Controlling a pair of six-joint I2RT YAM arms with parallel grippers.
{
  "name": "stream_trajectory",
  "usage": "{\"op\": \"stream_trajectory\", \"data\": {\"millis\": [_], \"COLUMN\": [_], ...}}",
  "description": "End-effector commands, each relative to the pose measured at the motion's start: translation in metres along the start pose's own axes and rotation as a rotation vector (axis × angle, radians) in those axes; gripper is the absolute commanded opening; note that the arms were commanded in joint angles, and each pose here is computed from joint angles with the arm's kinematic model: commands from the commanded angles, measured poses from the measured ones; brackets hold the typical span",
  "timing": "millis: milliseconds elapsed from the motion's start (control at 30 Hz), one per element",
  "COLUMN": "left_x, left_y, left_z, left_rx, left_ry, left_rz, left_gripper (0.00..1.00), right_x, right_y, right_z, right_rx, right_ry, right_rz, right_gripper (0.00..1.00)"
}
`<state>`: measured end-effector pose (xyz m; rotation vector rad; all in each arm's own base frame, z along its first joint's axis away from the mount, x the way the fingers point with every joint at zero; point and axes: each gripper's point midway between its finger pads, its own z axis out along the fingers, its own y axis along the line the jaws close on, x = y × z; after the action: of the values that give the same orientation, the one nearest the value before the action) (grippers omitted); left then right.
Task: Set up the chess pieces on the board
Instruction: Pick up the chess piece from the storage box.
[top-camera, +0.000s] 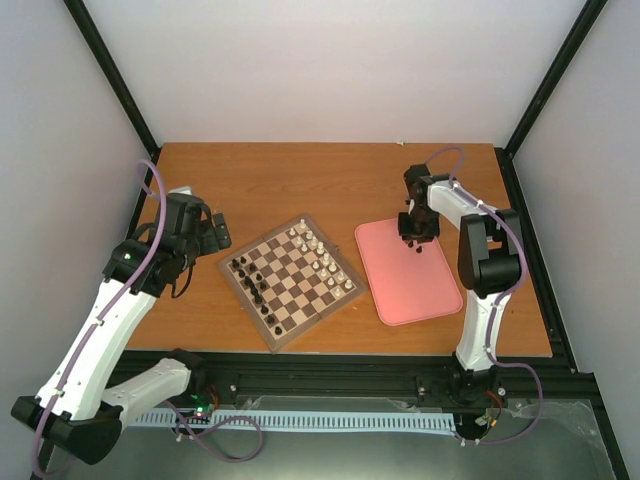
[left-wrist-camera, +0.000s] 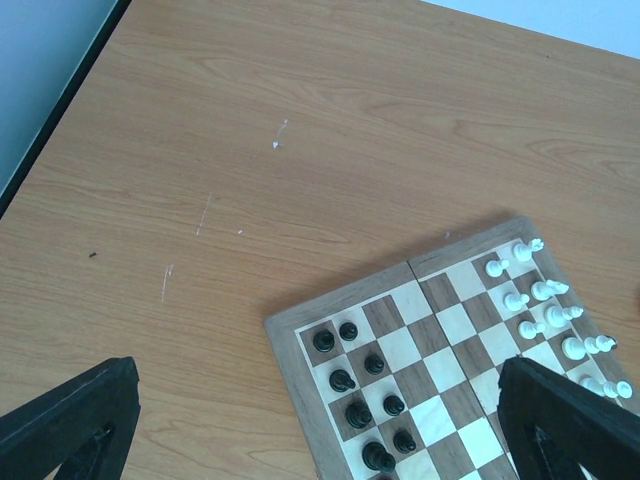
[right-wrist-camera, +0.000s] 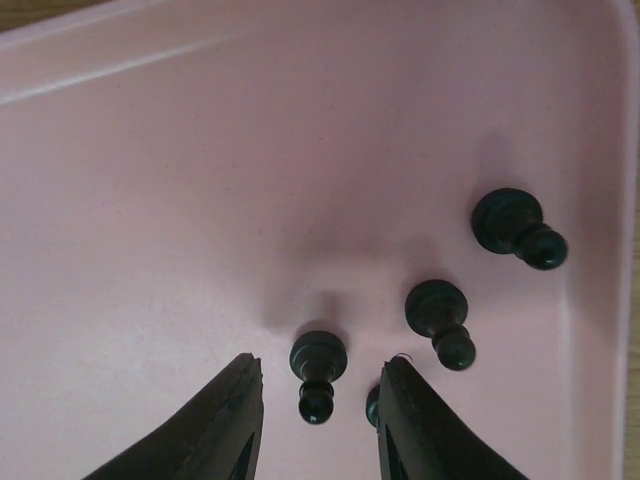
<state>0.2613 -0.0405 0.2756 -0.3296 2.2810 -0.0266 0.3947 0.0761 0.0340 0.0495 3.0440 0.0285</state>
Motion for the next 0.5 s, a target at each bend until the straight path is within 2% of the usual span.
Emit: {"op": "stream_trajectory", "data": {"millis": [0, 467], "left_x": [-0.003, -0.002], "left_y": [-0.004, -0.004], "left_z": [0.0, 0.002], "left_rx": [0.012, 0.012], "left_ry": [-0.012, -0.01], "left_rz": [0.002, 0.003], "left_gripper": [1.0, 1.0], "right_x": [0.004, -0.001], "right_y": [0.001, 0.001], "right_z": [0.012, 0.005], "right_rx": [-0.009, -0.01], "right_ry": [0.024, 0.012], "right_rz": [-0.006, -0.001], "right_gripper": [0.32, 0.15]}}
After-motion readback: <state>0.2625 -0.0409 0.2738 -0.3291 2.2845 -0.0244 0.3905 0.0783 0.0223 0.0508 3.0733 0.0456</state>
